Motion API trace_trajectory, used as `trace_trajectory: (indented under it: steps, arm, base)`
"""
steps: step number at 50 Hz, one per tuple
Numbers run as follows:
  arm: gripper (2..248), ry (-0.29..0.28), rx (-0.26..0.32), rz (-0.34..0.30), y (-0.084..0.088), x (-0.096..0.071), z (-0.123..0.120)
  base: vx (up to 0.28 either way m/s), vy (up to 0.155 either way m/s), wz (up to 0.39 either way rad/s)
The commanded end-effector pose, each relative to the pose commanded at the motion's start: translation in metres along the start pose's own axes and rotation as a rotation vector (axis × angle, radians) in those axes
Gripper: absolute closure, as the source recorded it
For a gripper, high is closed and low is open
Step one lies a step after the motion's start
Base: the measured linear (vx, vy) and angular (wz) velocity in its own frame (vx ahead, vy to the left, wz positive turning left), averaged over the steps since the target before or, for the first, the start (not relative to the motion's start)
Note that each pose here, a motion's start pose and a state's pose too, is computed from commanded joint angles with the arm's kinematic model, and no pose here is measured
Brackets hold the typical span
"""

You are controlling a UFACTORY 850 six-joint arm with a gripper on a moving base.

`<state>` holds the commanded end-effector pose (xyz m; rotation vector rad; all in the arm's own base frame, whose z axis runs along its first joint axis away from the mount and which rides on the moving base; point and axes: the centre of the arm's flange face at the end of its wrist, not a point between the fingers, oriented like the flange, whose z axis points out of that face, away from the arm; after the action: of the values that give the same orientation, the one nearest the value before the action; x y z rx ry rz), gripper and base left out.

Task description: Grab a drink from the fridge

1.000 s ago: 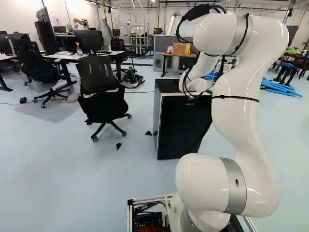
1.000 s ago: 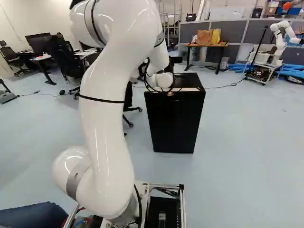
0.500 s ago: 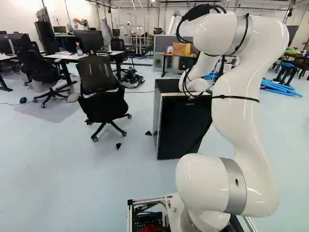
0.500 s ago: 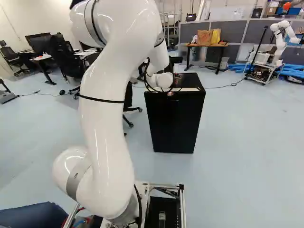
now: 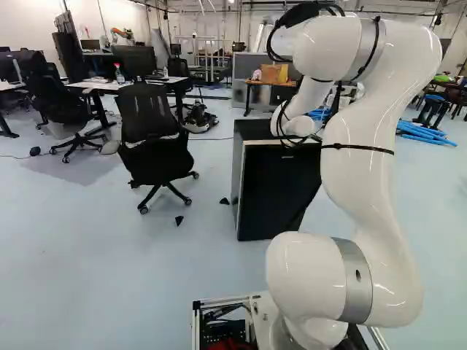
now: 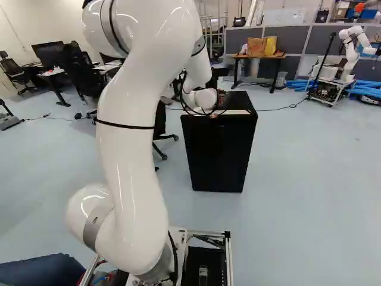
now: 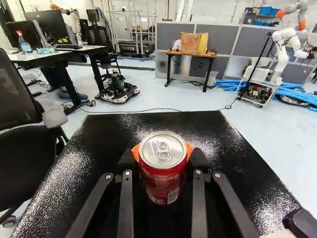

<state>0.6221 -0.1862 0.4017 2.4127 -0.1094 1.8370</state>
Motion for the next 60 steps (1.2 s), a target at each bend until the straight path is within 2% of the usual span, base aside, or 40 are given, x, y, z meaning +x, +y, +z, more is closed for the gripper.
trace_trajectory:
  steps: [15, 38, 60]
  arm:
    - [150, 0.027, -0.002, -0.005, 0.0, 0.017, -0.006]
    - [150, 0.026, 0.0, -0.004, -0.003, 0.016, -0.01]
    - [150, 0.021, 0.01, -0.001, -0.018, 0.015, -0.03]
  base:
    - [0.0, 0.0, 0.0]
    - [0.0, 0.0, 0.0]
    - [0.0, 0.0, 0.0]
